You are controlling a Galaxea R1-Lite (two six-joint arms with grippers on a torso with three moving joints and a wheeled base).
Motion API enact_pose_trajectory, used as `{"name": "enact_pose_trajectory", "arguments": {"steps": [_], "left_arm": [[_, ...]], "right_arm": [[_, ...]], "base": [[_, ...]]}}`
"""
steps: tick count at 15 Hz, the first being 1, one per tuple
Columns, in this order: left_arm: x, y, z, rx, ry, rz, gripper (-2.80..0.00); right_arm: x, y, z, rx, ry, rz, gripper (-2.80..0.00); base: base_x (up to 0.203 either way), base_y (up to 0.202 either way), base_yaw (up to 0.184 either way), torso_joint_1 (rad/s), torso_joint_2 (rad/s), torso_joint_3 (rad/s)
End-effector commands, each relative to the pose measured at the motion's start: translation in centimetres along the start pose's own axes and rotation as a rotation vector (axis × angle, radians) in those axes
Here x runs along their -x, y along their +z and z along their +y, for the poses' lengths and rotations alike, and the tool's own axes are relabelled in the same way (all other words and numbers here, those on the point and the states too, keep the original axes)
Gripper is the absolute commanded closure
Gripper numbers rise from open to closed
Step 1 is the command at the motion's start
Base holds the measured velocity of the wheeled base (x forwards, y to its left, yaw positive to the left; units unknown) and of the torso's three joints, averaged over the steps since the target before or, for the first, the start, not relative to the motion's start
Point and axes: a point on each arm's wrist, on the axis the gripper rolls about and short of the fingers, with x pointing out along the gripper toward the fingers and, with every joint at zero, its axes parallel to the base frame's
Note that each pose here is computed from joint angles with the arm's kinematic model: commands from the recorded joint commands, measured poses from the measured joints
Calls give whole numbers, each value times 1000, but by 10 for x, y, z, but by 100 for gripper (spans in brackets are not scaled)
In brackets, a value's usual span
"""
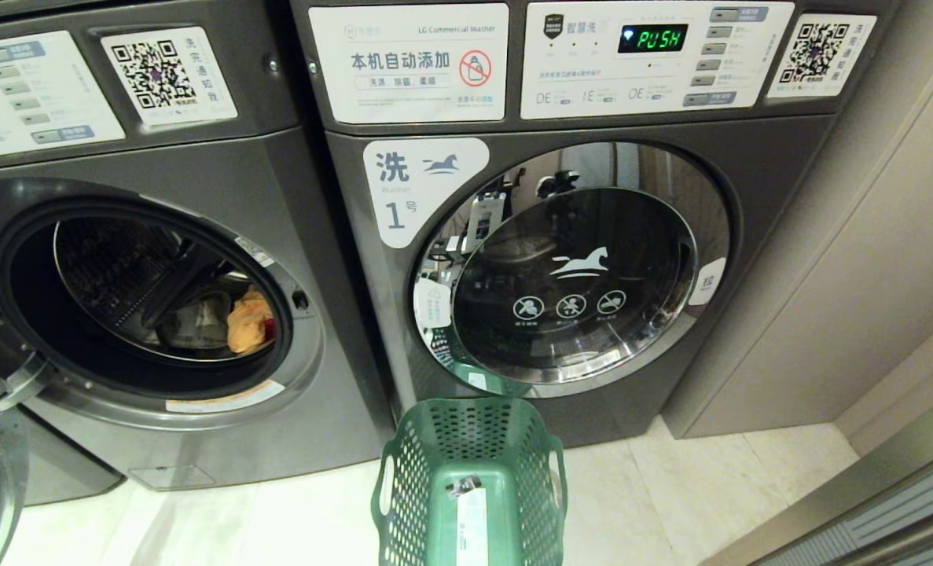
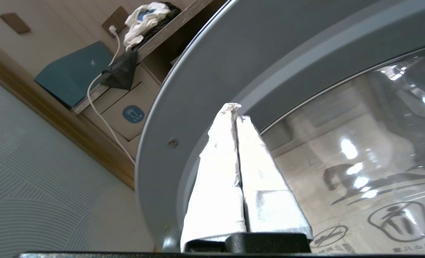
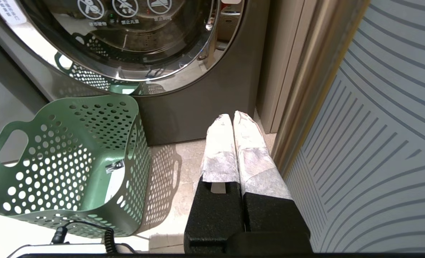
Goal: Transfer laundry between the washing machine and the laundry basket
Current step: Open the lid of the washing machine
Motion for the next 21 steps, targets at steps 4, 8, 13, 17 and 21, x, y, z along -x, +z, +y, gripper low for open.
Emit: {"name": "enact_pose_trajectory", "arguments": {"steps": [4,8,13,17,21], "left_arm": [[-10,-6,-2,18,-29,-1,0],[43,23,22,64,-142,-54,0],[151,81,26,262,-507,-157,0],[260,52,51,271,-968,-248,0],[297,-28,89,153,-1249,-168,0]], "right_arm": [[0,0,0,0,1,1,0],[0,0,0,0,1,0,0],[0,0,0,0,1,0,0],[0,0,0,0,1,0,0],[0,0,0,0,1,0,0]], "base": [[0,0,0,0,0,0],[0,0,0,0,0,0],[0,0,0,0,0,0],[0,0,0,0,0,0],[0,0,0,0,0,0]]}}
